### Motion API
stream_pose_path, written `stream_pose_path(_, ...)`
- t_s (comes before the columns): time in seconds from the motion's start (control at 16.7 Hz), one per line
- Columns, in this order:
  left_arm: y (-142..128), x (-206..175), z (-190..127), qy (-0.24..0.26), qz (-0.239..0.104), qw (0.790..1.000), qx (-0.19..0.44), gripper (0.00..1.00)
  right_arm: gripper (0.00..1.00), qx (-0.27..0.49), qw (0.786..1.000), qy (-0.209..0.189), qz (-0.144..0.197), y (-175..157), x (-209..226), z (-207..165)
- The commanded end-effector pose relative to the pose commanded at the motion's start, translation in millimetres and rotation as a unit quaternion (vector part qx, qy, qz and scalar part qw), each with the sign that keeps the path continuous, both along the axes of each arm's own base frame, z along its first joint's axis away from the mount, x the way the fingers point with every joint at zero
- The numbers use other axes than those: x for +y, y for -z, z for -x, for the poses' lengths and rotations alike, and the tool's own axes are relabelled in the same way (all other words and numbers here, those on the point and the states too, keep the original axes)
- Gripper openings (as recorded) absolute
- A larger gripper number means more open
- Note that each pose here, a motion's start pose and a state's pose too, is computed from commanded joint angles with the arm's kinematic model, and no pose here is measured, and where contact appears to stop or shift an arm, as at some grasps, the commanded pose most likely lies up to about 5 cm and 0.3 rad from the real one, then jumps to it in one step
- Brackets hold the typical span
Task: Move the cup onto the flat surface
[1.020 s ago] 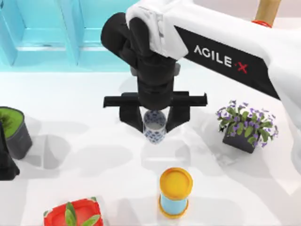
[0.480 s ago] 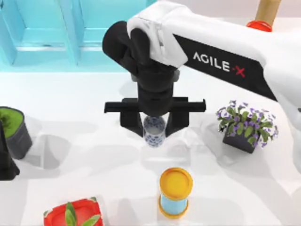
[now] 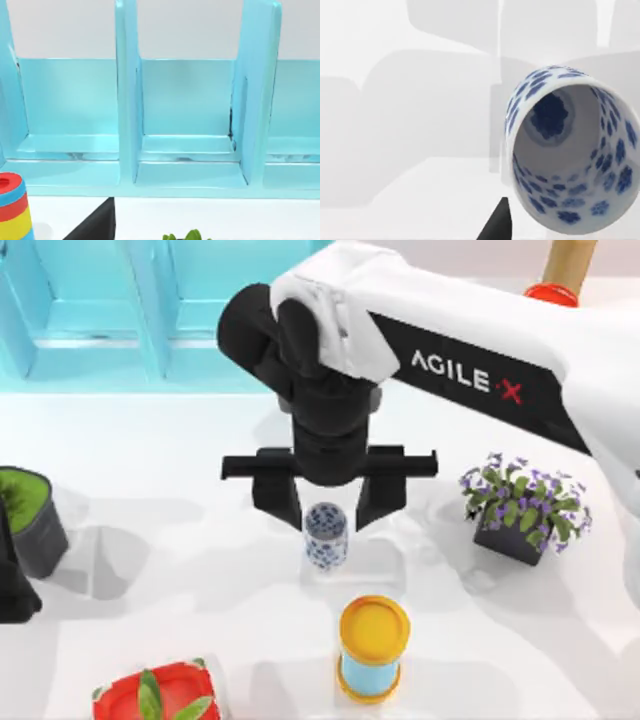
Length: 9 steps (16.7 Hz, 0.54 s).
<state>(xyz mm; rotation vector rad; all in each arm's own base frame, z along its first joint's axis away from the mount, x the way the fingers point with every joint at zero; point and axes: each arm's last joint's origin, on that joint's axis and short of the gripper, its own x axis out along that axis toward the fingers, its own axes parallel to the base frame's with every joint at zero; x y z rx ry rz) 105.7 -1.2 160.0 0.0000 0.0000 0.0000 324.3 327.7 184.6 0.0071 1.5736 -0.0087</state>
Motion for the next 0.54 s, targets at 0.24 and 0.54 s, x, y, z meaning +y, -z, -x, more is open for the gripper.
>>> stream_pose_path(0.24,0.0,0.0,0.0,0.000,0.000,1.000,0.000,1.00,1.00,0.000,1.000,0.000,0.000,0.0,0.0,0.0)
stream_pose_path(0.54,0.0,0.0,0.0,0.000,0.000,1.000,0.000,1.00,1.00,0.000,1.000,0.000,0.000,0.0,0.0,0.0)
